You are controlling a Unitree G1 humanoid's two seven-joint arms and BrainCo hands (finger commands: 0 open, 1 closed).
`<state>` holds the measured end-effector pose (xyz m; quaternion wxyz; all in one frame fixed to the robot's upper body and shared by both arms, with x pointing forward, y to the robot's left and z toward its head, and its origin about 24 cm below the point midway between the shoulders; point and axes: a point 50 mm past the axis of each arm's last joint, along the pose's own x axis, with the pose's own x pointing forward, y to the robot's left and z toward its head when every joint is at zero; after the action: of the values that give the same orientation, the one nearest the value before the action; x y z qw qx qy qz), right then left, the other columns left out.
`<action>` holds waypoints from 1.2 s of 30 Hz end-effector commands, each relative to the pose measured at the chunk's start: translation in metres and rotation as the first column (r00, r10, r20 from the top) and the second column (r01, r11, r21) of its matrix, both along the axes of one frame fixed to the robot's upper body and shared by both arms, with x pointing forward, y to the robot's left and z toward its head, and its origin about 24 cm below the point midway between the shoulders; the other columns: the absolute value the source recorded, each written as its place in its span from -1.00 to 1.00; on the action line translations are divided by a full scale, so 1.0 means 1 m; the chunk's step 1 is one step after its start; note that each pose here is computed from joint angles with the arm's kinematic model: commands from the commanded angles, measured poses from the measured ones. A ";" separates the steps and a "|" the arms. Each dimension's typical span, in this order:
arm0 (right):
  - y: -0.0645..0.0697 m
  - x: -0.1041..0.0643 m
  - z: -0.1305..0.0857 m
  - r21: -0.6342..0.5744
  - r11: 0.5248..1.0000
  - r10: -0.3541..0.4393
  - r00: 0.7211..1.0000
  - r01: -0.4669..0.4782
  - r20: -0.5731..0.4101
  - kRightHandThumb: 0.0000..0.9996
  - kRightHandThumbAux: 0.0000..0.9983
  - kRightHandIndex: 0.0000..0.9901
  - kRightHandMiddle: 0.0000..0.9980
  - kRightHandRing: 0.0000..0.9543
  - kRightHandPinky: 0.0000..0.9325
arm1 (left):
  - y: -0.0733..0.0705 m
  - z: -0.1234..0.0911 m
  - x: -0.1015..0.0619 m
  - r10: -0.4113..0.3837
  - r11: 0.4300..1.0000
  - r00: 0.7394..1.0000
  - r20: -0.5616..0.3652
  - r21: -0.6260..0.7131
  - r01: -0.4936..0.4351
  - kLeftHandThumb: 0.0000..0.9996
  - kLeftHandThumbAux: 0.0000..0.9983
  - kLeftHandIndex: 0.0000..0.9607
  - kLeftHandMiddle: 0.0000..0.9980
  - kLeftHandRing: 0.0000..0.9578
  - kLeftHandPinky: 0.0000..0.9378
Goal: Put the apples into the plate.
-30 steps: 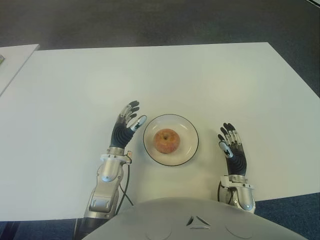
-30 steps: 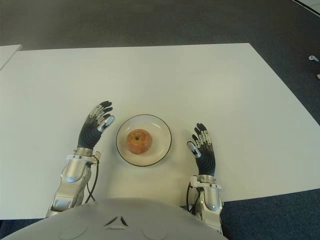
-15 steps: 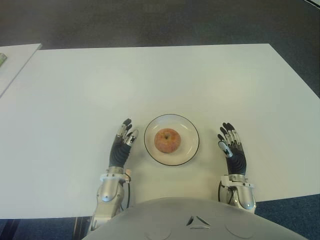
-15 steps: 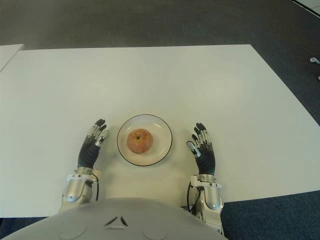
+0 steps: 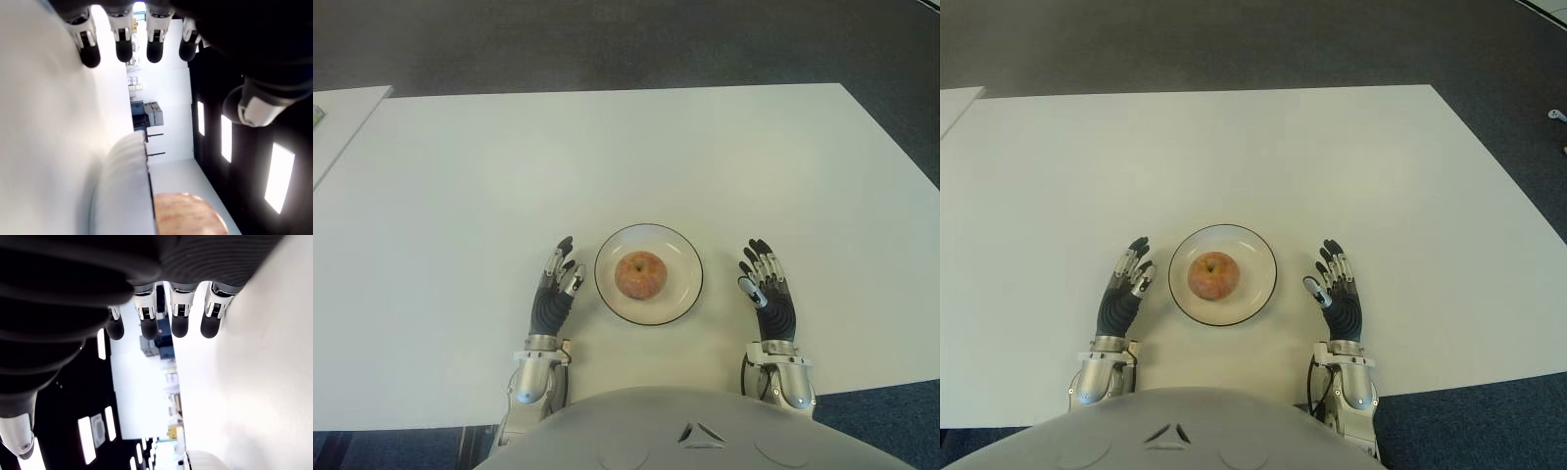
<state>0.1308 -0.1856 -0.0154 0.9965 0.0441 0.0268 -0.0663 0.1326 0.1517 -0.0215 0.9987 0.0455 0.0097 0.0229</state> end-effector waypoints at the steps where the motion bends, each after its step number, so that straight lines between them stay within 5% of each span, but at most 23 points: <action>1: 0.000 -0.016 -0.024 0.033 0.999 0.003 0.986 0.003 -0.169 -0.68 0.17 -0.99 -1.00 -1.00 -1.00 | -0.002 -0.012 -0.006 0.038 0.999 0.997 -0.061 -0.003 -0.038 -0.83 -0.08 -0.79 -0.84 -0.85 -0.70; 36: 0.000 -0.017 -0.011 0.007 0.999 0.049 0.989 -0.048 -0.141 -0.69 0.13 -1.00 -1.00 -1.00 -1.00 | -0.009 -0.029 -0.016 0.084 0.996 0.995 -0.053 -0.030 -0.086 -0.78 -0.09 -0.58 -0.62 -0.63 -0.52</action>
<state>0.1267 -0.1875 -0.0110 0.9979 0.0325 0.0331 -0.0452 0.1314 0.1500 -0.0199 0.9965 0.0316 -0.0415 0.0660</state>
